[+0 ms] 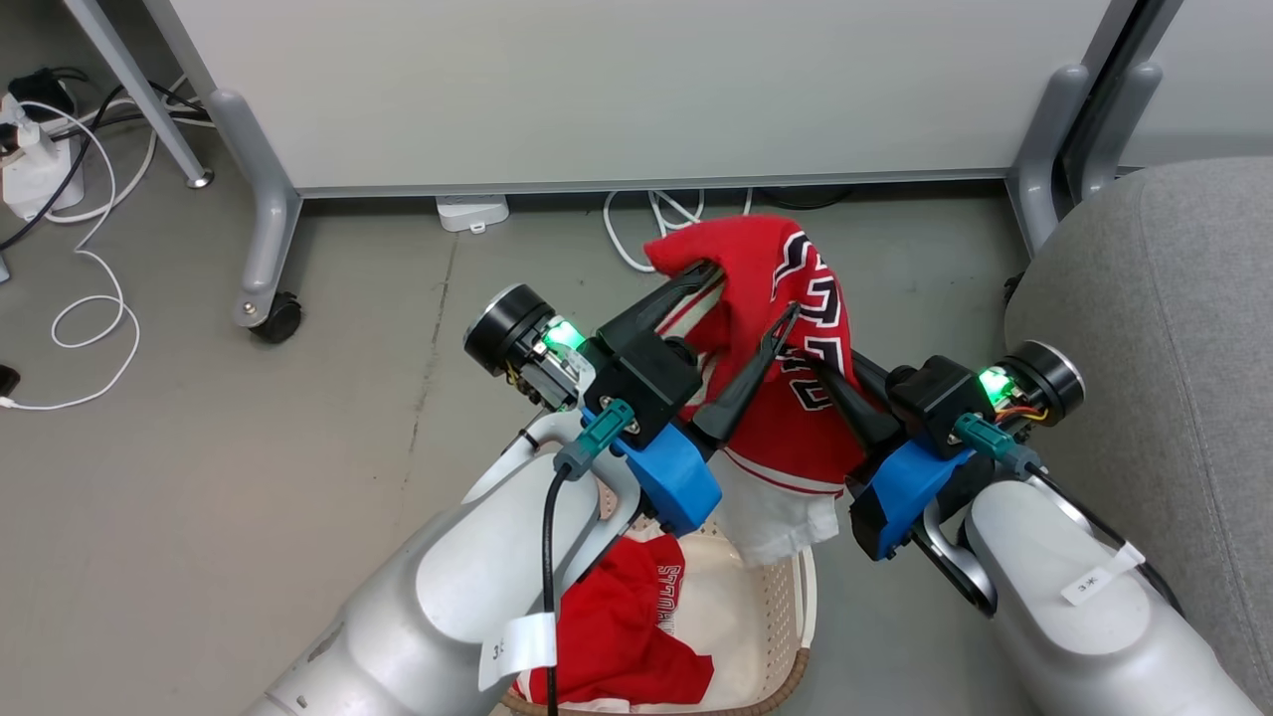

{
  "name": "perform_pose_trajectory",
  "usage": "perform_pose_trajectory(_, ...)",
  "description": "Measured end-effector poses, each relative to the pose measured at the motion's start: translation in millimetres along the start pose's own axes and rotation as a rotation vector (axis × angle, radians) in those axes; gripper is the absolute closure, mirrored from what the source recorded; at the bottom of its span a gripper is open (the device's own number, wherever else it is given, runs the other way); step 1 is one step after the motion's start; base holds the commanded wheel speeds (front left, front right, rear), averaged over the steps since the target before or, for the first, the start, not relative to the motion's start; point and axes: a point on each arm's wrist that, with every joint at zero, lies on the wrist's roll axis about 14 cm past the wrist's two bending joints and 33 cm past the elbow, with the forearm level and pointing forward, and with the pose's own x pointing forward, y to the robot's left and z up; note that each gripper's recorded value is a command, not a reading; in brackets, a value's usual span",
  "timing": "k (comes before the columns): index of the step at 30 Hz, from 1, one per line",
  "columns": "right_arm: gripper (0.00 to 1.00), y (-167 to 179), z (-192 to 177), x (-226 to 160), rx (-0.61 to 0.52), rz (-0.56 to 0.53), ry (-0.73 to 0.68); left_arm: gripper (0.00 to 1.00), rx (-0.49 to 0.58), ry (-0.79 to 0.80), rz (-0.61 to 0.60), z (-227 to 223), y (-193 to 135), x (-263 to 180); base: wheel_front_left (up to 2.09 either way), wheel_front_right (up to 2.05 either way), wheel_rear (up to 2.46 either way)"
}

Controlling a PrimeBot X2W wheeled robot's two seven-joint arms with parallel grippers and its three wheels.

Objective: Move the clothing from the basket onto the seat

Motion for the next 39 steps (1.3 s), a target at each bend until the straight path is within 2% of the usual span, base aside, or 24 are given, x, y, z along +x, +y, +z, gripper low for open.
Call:
perform_pose_trajectory(8, 1.00, -12.2, 4.1, -4.0, 0.047, -0.054, -0.026, 0.00, 0.001, 0.018, 0.003, -8.9, 1.0, 0.4, 0.00, 0.00, 0.00)
perform_pose_trajectory(18, 1.00, -56.6, 2.9, -32.8, 0.097, -0.219, -0.055, 0.00, -0.032, 0.022, -0.074, -21.7, -20.8, 19.9, 0.00, 0.00, 0.00)
perform_pose_trajectory(33, 1.00, -139.8, -16.3, -145.7, 0.091, -0.594, -0.016, 0.00, -0.075, -0.037, -0.307, -20.6, -94.3, 60.5, 0.00, 0.00, 0.00)
perform_pose_trajectory(39, 1.00, -157.2, -20.0, -190.1, 0.074, -0.721, 0.004, 0.00, -0.093, -0.049, -0.393, -22.2, -121.8, 68.8, 0.00, 0.00, 0.00)
